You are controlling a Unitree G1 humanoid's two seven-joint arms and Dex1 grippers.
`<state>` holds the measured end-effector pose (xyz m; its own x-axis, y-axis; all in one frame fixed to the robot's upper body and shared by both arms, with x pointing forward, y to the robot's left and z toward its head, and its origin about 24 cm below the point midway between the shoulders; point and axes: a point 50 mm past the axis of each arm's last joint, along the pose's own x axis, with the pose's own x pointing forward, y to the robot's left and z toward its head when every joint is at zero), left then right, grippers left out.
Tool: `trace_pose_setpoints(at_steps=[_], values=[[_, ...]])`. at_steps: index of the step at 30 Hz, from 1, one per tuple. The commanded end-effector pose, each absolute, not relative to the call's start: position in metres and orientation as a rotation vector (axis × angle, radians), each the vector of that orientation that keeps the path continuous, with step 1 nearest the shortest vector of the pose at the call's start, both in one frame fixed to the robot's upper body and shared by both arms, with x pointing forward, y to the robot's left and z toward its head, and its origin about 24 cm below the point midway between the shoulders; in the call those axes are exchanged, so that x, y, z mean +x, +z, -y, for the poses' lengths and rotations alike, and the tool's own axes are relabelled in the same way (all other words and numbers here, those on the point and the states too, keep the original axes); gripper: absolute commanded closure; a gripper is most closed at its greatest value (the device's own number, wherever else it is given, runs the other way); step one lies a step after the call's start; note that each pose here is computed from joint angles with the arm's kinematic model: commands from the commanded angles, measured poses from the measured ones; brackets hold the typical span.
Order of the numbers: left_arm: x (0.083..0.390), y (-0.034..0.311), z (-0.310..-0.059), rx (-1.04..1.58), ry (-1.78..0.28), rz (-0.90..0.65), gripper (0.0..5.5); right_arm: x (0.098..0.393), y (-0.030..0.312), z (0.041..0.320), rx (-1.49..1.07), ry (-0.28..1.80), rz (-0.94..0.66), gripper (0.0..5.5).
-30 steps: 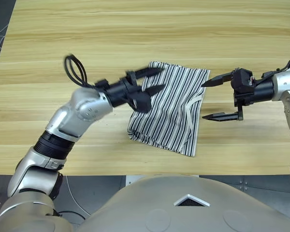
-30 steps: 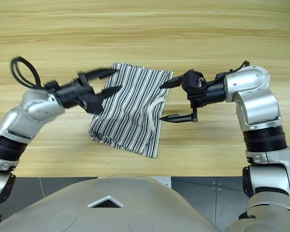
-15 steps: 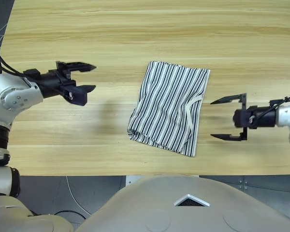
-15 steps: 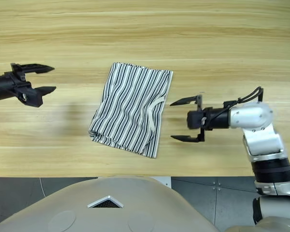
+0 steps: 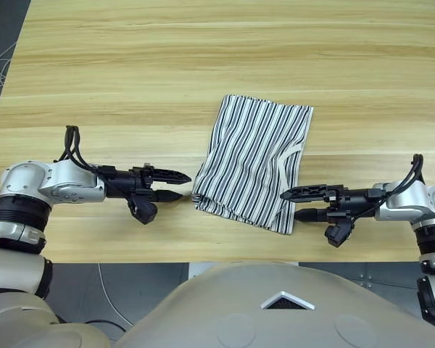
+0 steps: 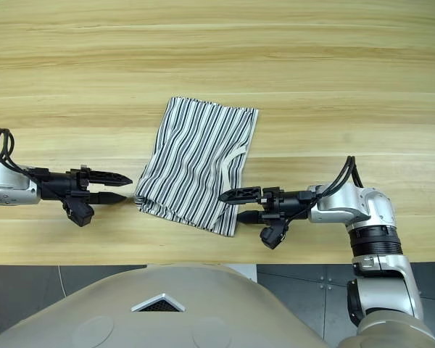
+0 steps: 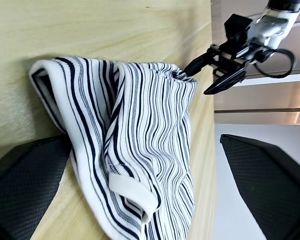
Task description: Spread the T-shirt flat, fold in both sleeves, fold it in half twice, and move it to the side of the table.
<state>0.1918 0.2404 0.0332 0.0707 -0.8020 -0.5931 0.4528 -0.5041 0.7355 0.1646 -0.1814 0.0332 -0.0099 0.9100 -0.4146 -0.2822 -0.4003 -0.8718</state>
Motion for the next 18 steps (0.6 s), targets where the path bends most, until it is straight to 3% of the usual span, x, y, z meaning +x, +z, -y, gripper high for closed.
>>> trace_pose_setpoints(at_steps=[1,9,18], values=[[0.179,0.009,-0.232,1.338,-1.749,0.315,2.14,0.154,0.012,0.181,-1.313,1.686,0.629,0.0],[0.177,0.002,-0.213,1.261,-1.764,0.377,2.14,0.154,0.001,0.175,-1.28,1.677,0.613,0.0],[0.179,0.002,-0.213,1.251,-1.751,0.367,2.14,0.153,-0.006,0.167,-1.259,1.711,0.6,0.0]])
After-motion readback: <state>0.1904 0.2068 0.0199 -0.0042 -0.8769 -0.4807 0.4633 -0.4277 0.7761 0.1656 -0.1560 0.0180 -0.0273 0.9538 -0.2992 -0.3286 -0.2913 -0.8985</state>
